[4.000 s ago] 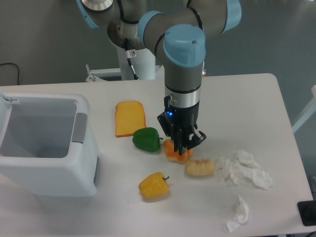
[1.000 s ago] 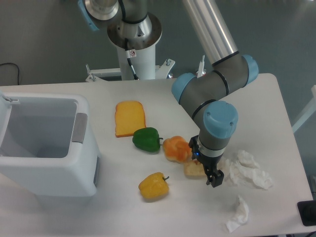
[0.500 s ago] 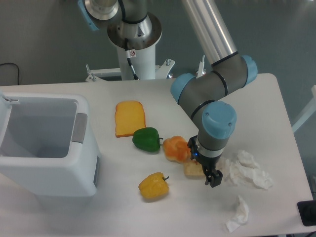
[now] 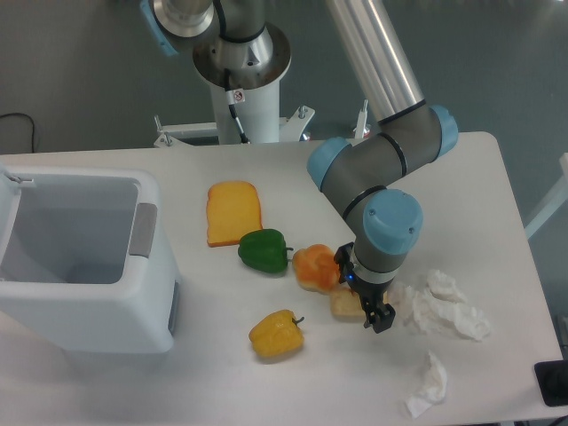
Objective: Pick up the square bread
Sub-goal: 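Lower and close the gripper on the small bread piece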
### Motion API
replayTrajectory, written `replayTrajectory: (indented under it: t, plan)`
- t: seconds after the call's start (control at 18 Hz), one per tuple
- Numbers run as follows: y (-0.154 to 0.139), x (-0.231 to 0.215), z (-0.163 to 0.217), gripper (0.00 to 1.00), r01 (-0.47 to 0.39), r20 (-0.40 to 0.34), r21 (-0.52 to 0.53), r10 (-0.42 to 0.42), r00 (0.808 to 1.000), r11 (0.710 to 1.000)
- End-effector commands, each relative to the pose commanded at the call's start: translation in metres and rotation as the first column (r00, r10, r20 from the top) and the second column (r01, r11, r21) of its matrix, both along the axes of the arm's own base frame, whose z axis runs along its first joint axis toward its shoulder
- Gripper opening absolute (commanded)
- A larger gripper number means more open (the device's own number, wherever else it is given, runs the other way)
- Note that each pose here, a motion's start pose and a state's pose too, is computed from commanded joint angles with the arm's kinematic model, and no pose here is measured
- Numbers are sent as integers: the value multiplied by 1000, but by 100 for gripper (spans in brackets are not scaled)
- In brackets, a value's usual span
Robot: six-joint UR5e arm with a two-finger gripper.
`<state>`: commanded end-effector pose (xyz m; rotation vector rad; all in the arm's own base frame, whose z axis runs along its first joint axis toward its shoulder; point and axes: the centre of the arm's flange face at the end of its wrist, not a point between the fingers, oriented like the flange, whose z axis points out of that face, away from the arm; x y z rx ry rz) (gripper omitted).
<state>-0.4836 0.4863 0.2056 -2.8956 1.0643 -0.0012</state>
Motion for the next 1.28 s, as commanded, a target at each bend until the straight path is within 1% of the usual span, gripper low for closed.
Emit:
replayTrajectory:
  t: [0.06,0.11,0.17,0.22,0.44,0.5,0.61,0.72,0.94,1.11,1.28]
  plan:
    - [0,0,0,100,0,-1,1,0,1000,1000]
    - [0,0,0,80,0,-6,2,0,1000,1000]
    - [0,0,0,71,0,-6,2,0,1000,1000]
    - [0,0,1,68,0,-5,3,0,1000,1000]
    - [1,0,3,65,-11,-7,5,11,1000,1000]
    - [1,1,2,61,-8,-6,4,8,1000,1000]
    - [1,1,4,56,-8,-7,5,8,1000,1000]
    - [1,1,6,46,-11,-10,7,11,1000,1000]
    - [2,-3,13,46,-14,-21,14,14,1000,1000]
    - [5,-10,40,46,-18,-60,43,21,998,999]
    - [7,-12,56,46,-31,-82,61,36,996,998]
